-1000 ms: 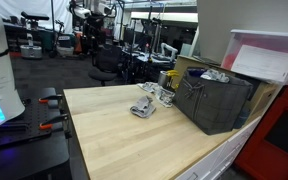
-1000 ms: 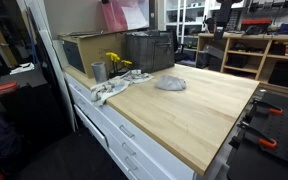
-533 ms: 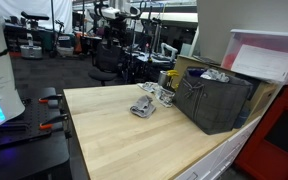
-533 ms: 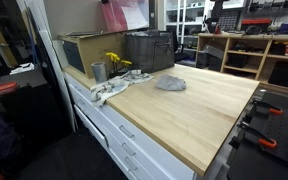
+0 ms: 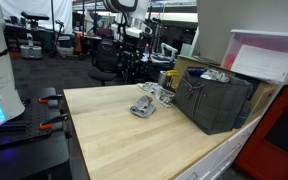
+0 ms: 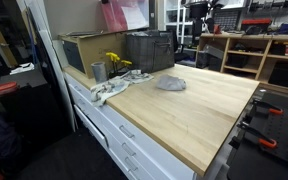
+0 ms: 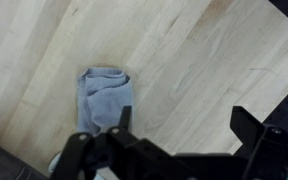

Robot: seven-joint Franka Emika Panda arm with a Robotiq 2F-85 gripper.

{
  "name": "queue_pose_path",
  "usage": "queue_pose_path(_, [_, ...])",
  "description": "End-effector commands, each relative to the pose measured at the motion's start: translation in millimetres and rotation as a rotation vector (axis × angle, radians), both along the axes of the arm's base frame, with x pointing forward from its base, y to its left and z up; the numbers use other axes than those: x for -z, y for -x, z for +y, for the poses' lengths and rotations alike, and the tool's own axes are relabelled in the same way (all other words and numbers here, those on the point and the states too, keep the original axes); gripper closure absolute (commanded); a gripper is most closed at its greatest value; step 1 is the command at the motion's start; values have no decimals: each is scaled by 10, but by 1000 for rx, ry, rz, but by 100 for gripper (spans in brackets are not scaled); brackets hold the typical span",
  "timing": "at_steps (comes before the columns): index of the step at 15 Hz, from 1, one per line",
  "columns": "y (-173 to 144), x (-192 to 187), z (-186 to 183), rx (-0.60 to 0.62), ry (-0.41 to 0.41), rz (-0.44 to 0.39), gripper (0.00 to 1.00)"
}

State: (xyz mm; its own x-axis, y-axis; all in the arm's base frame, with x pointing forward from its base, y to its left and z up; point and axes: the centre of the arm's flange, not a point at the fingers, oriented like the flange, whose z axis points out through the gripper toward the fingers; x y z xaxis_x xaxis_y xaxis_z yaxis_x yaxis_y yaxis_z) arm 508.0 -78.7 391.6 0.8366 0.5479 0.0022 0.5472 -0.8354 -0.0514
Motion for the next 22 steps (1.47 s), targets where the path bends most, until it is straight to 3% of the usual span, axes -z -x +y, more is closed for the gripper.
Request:
queue_pose_path(1, [-529, 250, 76, -104, 3, 46, 0])
queue_pose_path(6, [-1055, 638, 173, -162, -3, 97, 0])
queue_pose_path(12, [-1542, 934, -143, -166, -4, 125, 0])
queue_pose_path(16, [-1740, 1091, -368, -165, -5, 146, 0])
queue_pose_path(22, [-1923, 1482, -410, -167, -26, 175, 0])
